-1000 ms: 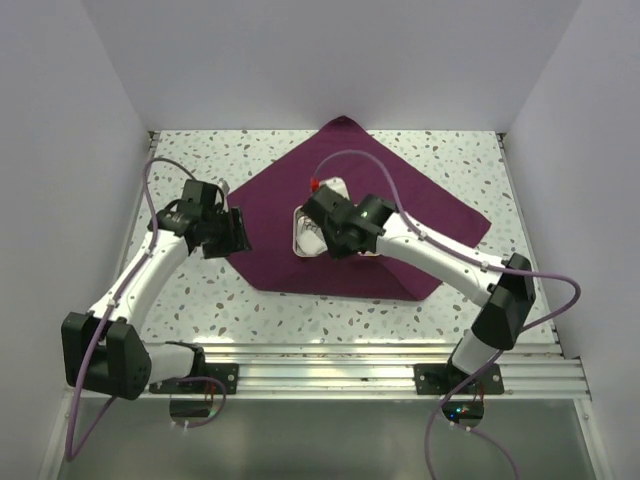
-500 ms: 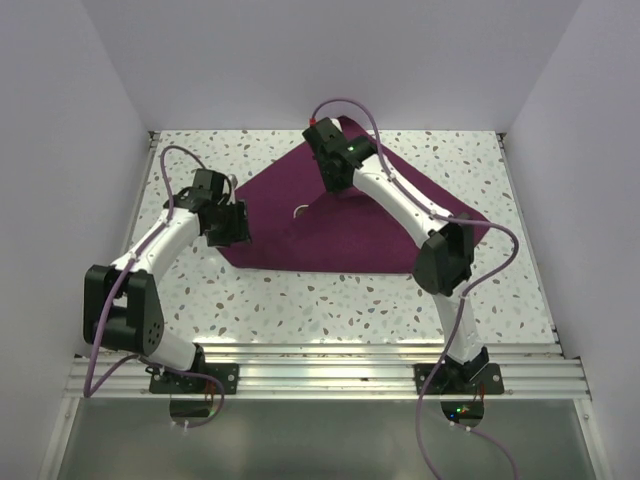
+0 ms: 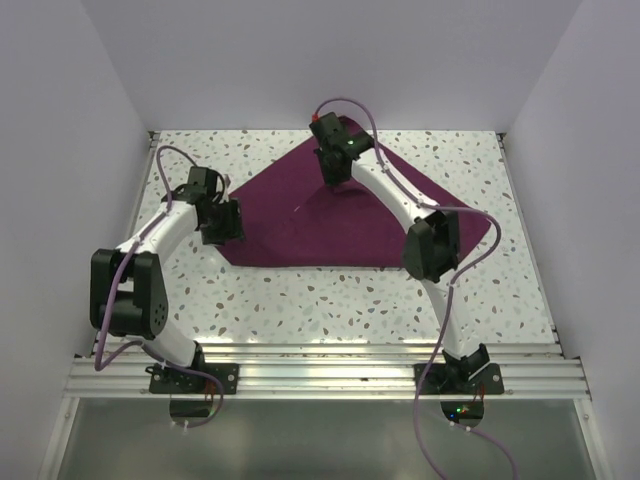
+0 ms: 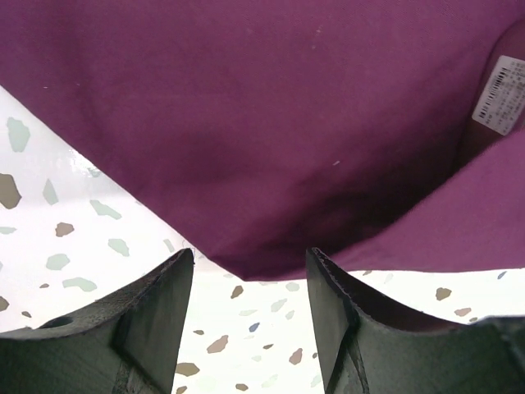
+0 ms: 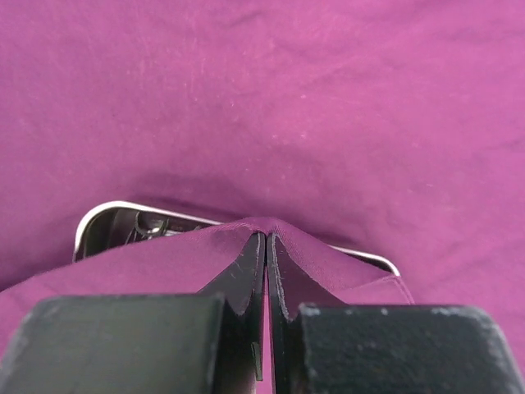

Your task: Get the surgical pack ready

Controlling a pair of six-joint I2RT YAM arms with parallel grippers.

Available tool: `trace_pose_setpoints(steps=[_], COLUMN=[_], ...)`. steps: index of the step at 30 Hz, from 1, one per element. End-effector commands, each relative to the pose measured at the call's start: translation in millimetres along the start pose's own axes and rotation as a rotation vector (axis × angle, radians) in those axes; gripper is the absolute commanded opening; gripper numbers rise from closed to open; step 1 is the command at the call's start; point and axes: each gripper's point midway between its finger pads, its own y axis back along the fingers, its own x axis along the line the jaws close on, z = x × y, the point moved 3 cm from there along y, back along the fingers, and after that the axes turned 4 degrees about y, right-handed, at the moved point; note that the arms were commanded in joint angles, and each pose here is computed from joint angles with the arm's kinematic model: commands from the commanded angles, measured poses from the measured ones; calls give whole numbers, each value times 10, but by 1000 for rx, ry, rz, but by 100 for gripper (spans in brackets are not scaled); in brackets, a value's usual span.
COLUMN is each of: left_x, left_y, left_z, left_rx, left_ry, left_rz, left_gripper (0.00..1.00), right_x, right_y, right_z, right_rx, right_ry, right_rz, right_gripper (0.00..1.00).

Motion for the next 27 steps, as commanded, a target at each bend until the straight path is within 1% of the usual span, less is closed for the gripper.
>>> trace_pose_setpoints(steps=[1, 5, 8, 14, 17, 21, 27], left_x=[0, 21, 32, 122, 138, 164, 453], left_y=[64, -20, -54, -63, -49, -61, -84], left_z=[239, 197, 242, 346, 398, 428, 507], left_rx=[-61, -40, -40, -43, -55, -54, -55], left_ry=[-11, 10, 21, 72, 95, 118, 205], left_rz=[-18, -16, -3, 17, -1, -6, 43], left_gripper=[61, 61, 61, 71, 76, 78, 81], right_x=[-22, -75, -96, -105, -41, 54, 120], right_y=[-107, -251, -371, -584, -678, -798, -952], right_z=[167, 195, 176, 85, 37, -37, -120], right_rx=[-53, -53, -44, -17, -2, 18, 41], right_ry=[-13, -44, -73, -93, -99, -113, -134], right_rz=[40, 48, 59, 55, 91, 125, 143], right_gripper=[0, 0, 0, 0, 0, 0, 2])
